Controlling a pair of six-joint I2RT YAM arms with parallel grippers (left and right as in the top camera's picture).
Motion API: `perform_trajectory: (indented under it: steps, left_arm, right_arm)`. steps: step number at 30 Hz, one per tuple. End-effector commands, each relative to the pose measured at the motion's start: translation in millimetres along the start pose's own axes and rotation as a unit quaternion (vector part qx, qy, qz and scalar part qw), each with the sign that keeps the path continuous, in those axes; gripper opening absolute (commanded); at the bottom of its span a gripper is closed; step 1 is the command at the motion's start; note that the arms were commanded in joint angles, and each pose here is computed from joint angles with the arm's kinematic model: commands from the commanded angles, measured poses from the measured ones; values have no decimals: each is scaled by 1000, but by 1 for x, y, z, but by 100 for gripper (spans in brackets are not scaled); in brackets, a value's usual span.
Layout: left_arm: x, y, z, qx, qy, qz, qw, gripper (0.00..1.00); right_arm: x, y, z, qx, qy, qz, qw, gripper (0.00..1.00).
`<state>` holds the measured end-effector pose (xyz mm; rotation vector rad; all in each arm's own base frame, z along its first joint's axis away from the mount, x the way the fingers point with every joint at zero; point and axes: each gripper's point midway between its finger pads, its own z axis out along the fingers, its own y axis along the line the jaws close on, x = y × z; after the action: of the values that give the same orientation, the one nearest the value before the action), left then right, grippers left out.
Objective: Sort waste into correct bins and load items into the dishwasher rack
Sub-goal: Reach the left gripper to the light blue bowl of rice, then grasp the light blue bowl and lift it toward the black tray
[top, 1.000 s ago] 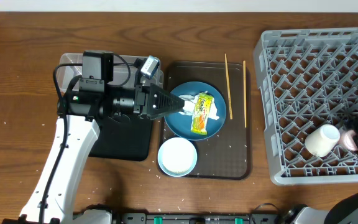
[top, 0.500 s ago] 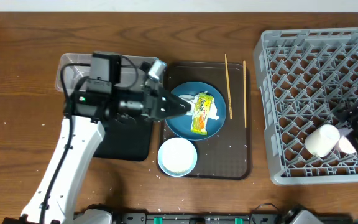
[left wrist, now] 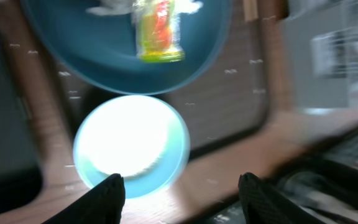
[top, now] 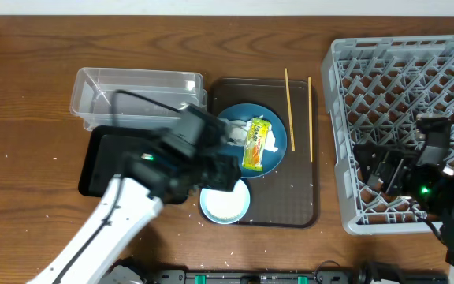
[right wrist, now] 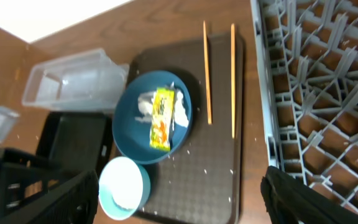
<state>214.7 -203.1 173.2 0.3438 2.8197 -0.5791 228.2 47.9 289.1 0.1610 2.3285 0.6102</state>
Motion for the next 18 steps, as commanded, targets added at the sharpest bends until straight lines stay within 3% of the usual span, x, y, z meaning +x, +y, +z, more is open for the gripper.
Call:
perform_trajectory:
  steps: [1, 13, 18]
  left_arm:
    - [9, 24, 35, -135, -2, 14, 991, 61]
    - [43, 11, 137, -208, 65, 45, 975, 47]
    - [48, 12, 150, -213, 74, 40, 973, 20]
  right_arm:
    - [2, -4, 3, 22, 8, 1, 1000, 83]
    - [15, -10, 12, 30, 52, 20, 998, 86]
    - [15, -12, 16, 32, 59, 23, 997, 86]
